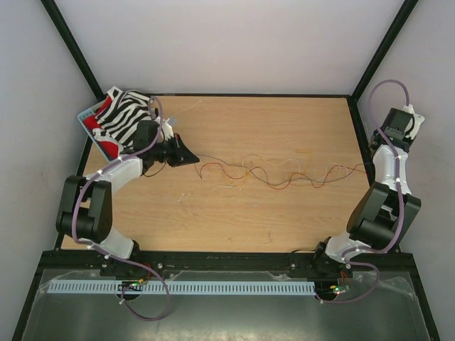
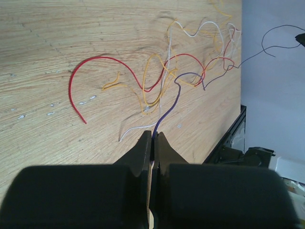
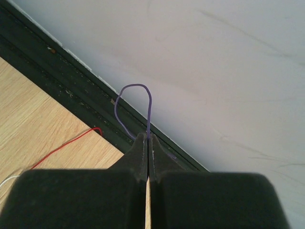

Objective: Zip-tie the wires
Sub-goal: Straighten the cable at the center of the board.

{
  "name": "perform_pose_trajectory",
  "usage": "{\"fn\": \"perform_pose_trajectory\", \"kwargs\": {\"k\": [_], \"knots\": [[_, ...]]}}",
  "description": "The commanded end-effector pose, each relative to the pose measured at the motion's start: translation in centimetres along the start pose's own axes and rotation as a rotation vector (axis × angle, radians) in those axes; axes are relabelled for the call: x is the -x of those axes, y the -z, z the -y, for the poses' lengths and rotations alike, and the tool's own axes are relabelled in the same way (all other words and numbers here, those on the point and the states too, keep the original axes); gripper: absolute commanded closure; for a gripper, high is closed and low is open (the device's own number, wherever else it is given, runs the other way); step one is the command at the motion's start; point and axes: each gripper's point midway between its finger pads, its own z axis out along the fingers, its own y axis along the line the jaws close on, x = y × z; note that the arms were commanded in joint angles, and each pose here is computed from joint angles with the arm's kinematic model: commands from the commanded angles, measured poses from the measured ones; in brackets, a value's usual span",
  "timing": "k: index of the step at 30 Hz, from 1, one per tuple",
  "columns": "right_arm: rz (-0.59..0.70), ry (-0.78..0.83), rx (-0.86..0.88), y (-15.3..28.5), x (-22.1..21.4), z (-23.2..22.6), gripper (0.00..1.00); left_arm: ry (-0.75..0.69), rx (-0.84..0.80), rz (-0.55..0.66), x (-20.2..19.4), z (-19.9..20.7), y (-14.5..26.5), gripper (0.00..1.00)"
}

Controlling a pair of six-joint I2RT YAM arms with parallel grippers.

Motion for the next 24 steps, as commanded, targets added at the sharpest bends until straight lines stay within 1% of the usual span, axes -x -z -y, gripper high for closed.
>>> {"fn": "perform_pose_trajectory", "kwargs": {"k": [1, 5, 7, 10, 15, 20, 24], "knots": [[-0.008, 0.002, -0.027, -1.1, -0.3, 0.1, 1.0, -0.03, 0.015, -0.01, -0.2, -0.3, -0.7, 1.0], [-0.037, 0.011, 0.003, -1.9, -1.3, -0.9, 1.0, -0.011, 0.03, -0.055, -1.6, -1.1, -1.7, 1.0], [-0.05, 0.015, 0.04, -2.2, -1.7, -1.8, 0.97, -0.001, 0.038, -0.07, -2.0, -1.6, -2.0, 1.0], [-0.065, 0.01, 0.126, -2.3, -2.1, -3.4, 0.94, 0.018, 0.065, -0.089, -2.9, -2.7, -2.3, 0.96], [-0.101, 0.017, 0.157, -2.7, -3.5, -4.3, 0.92, 0.037, 0.101, -0.112, -3.9, -4.2, -2.5, 0.9], [-0.144, 0.031, 0.165, -3.4, -5.2, -4.9, 0.88, 0.043, 0.128, -0.116, -4.2, -4.9, -2.6, 0.88], [-0.152, 0.026, 0.192, -3.4, -5.4, -5.4, 0.84, 0.039, 0.142, -0.113, -4.1, -5.1, -2.5, 0.88]]}}
